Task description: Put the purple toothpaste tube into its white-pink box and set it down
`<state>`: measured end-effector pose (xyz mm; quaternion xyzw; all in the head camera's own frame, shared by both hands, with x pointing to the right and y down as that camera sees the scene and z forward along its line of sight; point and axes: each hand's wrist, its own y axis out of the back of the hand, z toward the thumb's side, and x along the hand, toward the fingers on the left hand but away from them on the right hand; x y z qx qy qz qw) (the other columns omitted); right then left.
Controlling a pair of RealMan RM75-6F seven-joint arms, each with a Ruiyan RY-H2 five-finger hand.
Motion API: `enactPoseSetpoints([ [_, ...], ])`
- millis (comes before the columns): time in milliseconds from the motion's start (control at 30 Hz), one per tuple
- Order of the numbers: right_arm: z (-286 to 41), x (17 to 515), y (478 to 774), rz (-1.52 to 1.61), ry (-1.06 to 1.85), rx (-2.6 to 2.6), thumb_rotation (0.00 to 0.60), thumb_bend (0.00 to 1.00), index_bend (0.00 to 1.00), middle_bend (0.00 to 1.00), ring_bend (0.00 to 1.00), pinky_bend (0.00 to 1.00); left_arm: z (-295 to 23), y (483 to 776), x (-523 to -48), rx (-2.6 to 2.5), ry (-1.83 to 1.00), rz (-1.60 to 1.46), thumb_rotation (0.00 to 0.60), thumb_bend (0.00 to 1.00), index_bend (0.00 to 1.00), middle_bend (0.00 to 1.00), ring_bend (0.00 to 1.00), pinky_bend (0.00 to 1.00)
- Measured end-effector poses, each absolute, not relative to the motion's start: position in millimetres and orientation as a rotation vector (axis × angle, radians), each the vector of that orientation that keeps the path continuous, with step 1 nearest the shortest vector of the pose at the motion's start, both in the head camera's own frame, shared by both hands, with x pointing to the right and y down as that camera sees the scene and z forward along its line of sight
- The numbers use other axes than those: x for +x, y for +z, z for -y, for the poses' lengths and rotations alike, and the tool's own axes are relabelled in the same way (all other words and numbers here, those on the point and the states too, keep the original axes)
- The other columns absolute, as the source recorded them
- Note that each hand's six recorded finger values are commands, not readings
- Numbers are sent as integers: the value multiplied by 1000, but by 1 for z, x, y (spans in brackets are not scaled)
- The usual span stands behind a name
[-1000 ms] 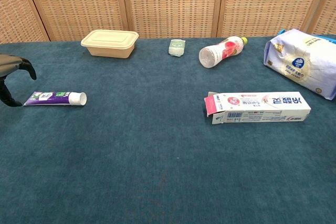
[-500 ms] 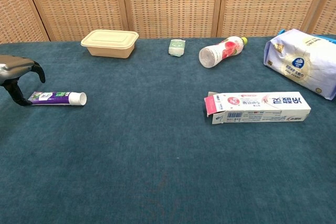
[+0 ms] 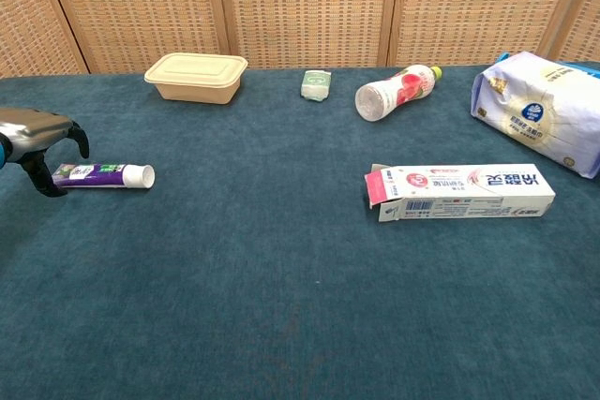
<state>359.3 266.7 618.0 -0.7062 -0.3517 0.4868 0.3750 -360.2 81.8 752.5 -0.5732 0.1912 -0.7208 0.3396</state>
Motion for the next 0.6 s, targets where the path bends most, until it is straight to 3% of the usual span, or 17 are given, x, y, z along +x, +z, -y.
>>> enactPoseSetpoints([
  [300, -266, 359, 617, 907, 1237, -1807, 600, 45, 65, 0, 0, 0, -86, 758, -351, -1505, -1860, -488, 600, 341, 430, 282, 24, 23],
  [600, -266, 360, 616, 908, 1237, -1807, 600, 46, 69, 0, 0, 0, -86, 756, -346, -1490, -1818, -513, 600, 410, 596, 428, 208, 210],
])
